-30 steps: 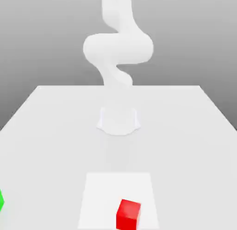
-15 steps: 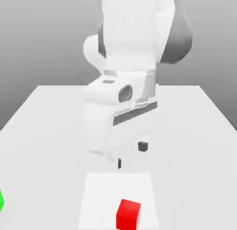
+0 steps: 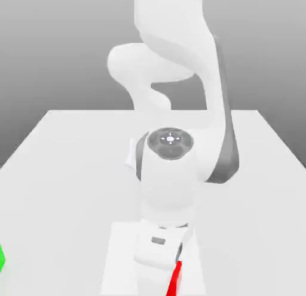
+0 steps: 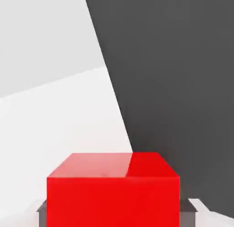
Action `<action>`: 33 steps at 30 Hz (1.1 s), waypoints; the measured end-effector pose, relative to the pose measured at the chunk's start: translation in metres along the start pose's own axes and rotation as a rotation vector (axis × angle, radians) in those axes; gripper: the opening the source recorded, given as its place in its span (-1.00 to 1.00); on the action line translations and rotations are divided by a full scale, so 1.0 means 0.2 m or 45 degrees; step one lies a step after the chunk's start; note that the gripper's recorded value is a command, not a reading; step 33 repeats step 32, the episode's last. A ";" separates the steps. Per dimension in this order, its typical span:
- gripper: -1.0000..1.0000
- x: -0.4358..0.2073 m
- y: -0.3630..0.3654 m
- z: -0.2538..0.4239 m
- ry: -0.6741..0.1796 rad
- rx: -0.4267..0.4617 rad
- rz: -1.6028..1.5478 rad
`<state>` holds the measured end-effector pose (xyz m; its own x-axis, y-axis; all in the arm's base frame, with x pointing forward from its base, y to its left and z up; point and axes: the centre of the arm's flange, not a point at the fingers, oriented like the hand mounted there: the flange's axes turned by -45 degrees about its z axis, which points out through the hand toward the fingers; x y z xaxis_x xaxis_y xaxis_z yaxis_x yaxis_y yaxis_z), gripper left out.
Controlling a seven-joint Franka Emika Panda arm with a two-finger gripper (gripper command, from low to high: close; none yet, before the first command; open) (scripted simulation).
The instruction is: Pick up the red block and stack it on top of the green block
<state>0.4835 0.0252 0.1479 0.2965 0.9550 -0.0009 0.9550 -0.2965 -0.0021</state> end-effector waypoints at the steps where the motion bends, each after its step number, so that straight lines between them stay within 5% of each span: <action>1: -1.00 0.00 0.00 0.02 0.000 0.000 0.000; 7: -1.00 -0.02 0.01 -0.28 0.000 0.001 0.024; 24: -1.00 -1.69 0.32 -0.46 0.001 0.011 1.882; 28: -1.00 -1.83 0.31 -0.23 0.005 0.000 2.029; 29: 1.00 -1.84 0.31 -0.19 0.005 0.000 2.035; 33: 1.00 -1.84 0.31 -0.19 0.005 0.001 2.035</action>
